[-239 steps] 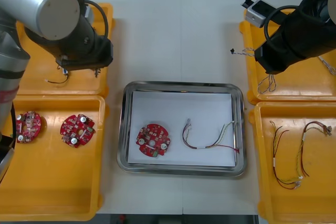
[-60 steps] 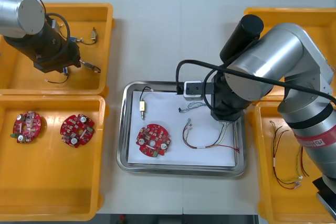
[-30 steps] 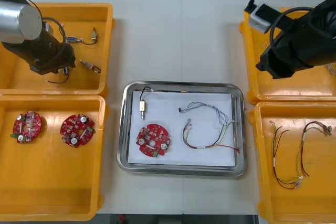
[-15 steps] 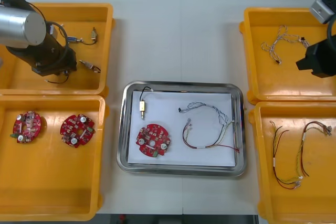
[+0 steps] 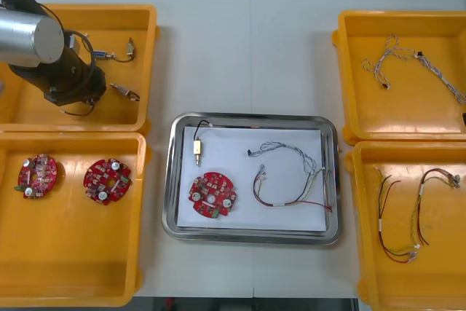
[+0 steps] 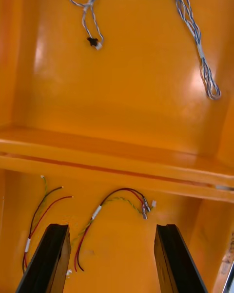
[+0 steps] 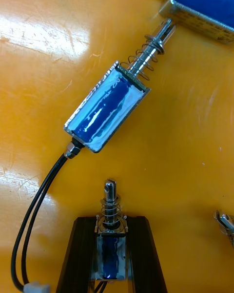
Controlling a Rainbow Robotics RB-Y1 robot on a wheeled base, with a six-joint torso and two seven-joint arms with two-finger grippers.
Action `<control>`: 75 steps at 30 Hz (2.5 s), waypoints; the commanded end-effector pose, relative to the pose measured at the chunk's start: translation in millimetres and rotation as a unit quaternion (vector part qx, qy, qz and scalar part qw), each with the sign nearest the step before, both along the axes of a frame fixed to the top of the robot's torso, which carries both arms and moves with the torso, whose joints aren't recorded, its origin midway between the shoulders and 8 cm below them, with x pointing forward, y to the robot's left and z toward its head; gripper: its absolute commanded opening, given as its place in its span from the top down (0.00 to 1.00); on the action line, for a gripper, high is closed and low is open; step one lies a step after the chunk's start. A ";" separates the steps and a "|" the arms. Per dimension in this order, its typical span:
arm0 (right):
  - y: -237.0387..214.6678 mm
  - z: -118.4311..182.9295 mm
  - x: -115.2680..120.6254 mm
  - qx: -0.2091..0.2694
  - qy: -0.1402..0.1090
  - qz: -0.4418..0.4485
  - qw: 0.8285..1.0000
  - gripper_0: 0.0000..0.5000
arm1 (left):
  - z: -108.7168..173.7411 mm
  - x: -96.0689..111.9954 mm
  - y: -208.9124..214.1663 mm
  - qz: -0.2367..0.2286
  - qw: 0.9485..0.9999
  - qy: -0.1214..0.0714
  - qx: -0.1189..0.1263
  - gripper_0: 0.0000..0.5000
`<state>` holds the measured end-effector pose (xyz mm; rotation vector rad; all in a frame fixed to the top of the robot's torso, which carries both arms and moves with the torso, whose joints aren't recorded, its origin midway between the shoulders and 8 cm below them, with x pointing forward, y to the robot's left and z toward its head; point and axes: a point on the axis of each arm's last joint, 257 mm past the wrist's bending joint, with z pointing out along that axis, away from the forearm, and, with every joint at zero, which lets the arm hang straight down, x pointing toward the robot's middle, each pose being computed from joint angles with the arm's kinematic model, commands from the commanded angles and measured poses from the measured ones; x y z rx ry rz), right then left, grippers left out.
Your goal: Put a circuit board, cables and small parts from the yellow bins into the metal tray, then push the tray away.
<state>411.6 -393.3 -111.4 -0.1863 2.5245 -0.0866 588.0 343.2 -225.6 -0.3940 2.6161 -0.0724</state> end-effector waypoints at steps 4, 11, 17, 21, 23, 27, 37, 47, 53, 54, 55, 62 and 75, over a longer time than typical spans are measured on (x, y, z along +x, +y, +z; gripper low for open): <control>-27.5 -10.4 -25.7 0.018 0.016 -0.069 0.997 0.00 | 8.2 4.6 -2.0 -0.033 0.999 -0.007 0.019 1.00; -29.8 -22.1 -34.3 0.027 0.031 -0.082 0.996 0.00 | 22.7 1.5 -1.2 -0.031 0.999 -0.007 0.013 1.00; -25.0 -25.6 -35.8 0.031 0.037 -0.076 0.996 0.00 | 57.2 -12.9 -1.7 -0.032 0.999 0.001 0.010 1.00; -21.3 -27.3 -36.1 0.036 0.039 -0.074 0.996 0.00 | 83.0 -25.2 -2.2 -0.030 0.999 0.003 0.010 1.00; -21.2 -27.6 -36.1 0.037 0.039 -0.074 0.996 0.00 | 92.2 -31.1 -3.9 -0.031 0.999 0.004 0.013 1.00; -19.2 -27.2 -36.2 0.038 0.039 -0.071 0.996 0.00 | 107.1 -45.2 -15.0 -0.039 0.999 0.009 0.024 1.00; -16.9 -27.6 -36.7 0.038 0.040 -0.067 0.996 0.00 | 130.6 -71.1 -86.3 -0.035 0.999 -0.005 -0.011 1.00; -16.5 -27.6 -36.8 0.039 0.040 -0.067 0.996 0.00 | 130.0 -83.9 -174.5 -0.062 0.997 -0.037 -0.034 1.00; -16.1 -26.8 -36.3 0.039 0.039 -0.067 0.996 0.00 | 112.1 -100.5 -223.5 -0.080 0.996 -0.030 -0.030 1.00; -16.1 -26.8 -36.3 0.039 0.039 -0.067 0.996 0.00 | 108.3 -104.4 -232.9 -0.084 0.996 -0.026 -0.030 1.00; -16.1 -26.8 -36.3 0.039 0.039 -0.067 0.996 0.00 | 107.0 -106.3 -238.3 -0.087 0.995 -0.025 -0.030 1.00; -16.3 -27.1 -36.4 0.040 0.039 -0.068 0.996 0.00 | 80.3 -131.9 -288.4 -0.102 0.995 -0.002 -0.022 1.00; -16.1 -26.8 -36.3 0.040 0.039 -0.069 0.996 0.00 | 25.1 -126.4 -317.0 -0.116 0.993 0.006 0.004 1.00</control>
